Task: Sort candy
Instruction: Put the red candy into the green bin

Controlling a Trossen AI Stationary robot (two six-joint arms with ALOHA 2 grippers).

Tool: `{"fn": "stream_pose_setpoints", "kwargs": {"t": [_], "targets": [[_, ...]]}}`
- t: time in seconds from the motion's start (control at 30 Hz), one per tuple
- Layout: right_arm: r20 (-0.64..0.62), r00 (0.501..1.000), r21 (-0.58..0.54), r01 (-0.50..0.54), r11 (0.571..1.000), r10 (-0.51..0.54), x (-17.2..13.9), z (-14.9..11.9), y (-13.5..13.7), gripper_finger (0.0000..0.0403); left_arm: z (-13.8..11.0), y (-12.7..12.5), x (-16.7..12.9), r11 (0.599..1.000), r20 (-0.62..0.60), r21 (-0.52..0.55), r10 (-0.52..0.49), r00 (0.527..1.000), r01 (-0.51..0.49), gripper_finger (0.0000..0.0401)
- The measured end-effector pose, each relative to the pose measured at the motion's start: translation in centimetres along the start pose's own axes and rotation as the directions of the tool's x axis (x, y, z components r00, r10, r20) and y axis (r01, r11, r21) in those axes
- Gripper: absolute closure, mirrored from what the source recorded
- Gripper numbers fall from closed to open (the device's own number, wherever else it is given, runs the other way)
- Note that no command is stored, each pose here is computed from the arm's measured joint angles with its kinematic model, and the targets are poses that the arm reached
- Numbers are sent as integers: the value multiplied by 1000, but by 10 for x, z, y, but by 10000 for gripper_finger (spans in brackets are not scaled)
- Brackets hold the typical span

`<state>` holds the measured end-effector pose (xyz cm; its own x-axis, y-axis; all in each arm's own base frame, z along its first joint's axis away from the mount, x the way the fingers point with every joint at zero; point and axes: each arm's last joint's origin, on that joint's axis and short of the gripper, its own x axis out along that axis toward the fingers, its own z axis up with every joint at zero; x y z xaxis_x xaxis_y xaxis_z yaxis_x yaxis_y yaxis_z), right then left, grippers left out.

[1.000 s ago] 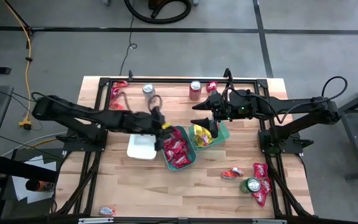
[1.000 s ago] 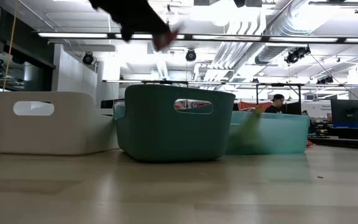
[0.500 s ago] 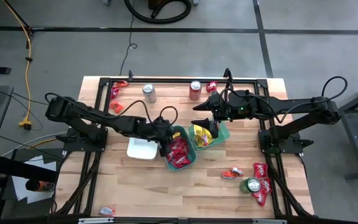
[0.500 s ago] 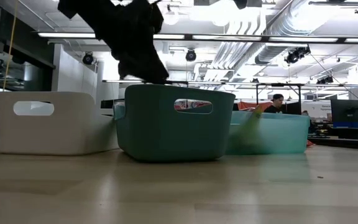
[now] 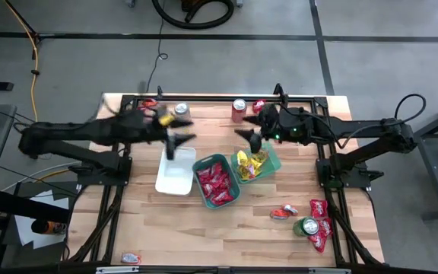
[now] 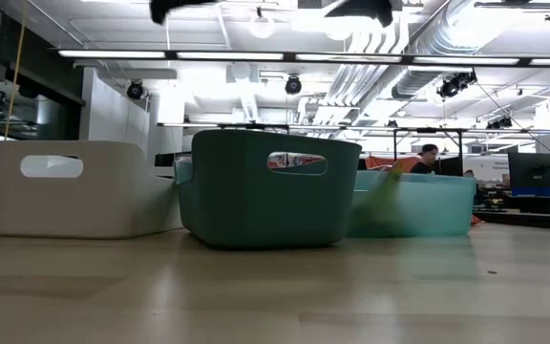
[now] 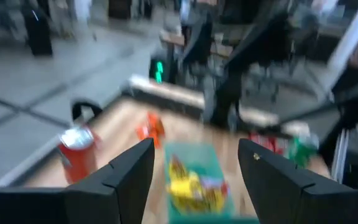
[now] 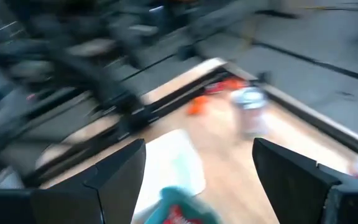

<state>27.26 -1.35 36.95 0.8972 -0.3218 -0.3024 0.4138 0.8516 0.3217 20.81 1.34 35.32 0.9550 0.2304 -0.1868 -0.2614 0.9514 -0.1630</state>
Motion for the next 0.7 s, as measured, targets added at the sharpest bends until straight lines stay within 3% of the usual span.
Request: {"fn": "stream_pose_setpoints", "kwargs": {"t": [0.17, 0.27, 0.4, 0.53, 0.7], "targets": [[-29, 958, 153, 285, 946, -284, 17, -3, -34, 112, 17, 12, -32, 999, 125, -15, 32, 992, -31, 180], [-115, 900, 224, 435, 872, -420, 30, -3, -68, 112, 21, 18, -39, 995, 159, -23, 97, 982, -95, 180], [-258, 786, 199, 613, 765, -562, 51, 2, -120, 112, 21, 25, -38, 986, 163, -25, 166, 973, -164, 180], [-401, 694, 146, 693, 706, -599, 76, 0, -178, 112, 20, 32, -30, 978, 141, -36, 210, 967, -207, 180], [-570, 631, 184, 723, 666, -527, 101, -24, -243, 112, 19, 42, -23, 955, 131, -86, 294, 947, -284, 180]]}}
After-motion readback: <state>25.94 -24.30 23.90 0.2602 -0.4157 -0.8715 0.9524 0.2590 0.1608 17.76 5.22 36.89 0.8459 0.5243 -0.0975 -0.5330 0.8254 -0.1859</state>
